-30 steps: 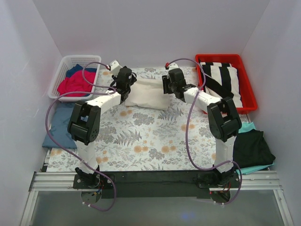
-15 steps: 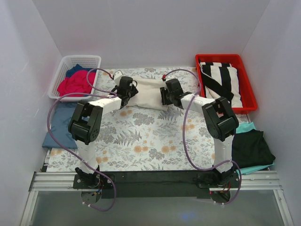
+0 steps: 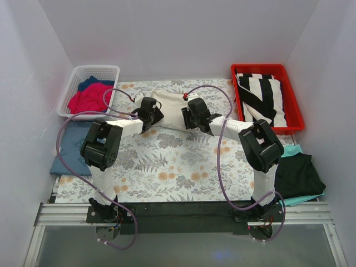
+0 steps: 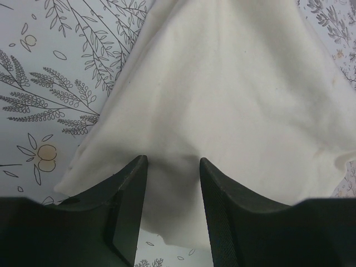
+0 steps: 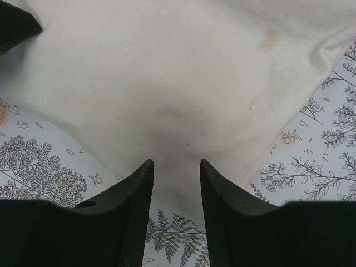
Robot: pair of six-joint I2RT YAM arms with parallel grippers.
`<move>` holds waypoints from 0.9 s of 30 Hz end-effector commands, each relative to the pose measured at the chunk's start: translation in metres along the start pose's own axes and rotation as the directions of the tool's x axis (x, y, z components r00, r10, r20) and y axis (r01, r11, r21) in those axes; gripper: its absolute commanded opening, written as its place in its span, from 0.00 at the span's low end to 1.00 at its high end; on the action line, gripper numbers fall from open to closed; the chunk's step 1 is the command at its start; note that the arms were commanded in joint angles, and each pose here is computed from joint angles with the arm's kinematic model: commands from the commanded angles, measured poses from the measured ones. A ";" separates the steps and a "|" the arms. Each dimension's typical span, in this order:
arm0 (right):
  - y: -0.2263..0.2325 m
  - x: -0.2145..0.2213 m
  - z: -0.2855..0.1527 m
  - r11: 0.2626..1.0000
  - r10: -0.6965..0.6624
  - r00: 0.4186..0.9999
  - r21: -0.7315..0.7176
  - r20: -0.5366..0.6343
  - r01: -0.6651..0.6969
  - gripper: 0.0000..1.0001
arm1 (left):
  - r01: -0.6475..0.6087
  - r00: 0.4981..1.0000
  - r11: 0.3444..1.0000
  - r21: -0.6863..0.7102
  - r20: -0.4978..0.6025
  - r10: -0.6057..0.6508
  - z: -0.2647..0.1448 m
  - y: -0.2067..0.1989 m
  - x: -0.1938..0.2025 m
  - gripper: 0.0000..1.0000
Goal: Fold and stack the t-shirts
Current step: Fold the tshirt
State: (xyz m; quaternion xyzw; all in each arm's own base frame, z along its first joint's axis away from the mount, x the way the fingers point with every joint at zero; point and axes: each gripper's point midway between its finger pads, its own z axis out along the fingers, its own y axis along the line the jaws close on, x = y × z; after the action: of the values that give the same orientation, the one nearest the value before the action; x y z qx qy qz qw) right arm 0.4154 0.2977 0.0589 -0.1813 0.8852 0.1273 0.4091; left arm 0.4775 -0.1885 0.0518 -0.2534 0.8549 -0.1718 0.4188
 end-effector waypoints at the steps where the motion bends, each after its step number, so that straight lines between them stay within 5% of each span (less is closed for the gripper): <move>1: 0.004 -0.042 -0.016 1.000 0.018 0.993 -0.006 0.113 -0.017 0.45 | 0.032 0.999 0.999 -0.035 0.041 -0.030 -0.005 -0.001 -0.013 0.41; 12: 0.004 0.016 0.032 1.000 -0.003 0.998 -0.010 -0.058 0.003 0.45 | -0.005 1.000 0.945 -0.328 0.018 0.011 -0.002 0.062 0.004 0.41; 27: -0.071 0.106 -0.010 0.967 0.031 0.960 0.252 -0.278 0.041 0.44 | -0.097 0.995 0.821 -0.562 -0.080 0.062 -0.026 0.128 0.032 0.41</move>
State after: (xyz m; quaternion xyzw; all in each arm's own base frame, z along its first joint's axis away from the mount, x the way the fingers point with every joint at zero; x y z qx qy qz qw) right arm 0.4160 0.2764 0.0283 -0.1528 0.8983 0.0910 0.4019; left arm 0.4653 -0.1441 0.0301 -0.3388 0.8562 -0.0154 0.3897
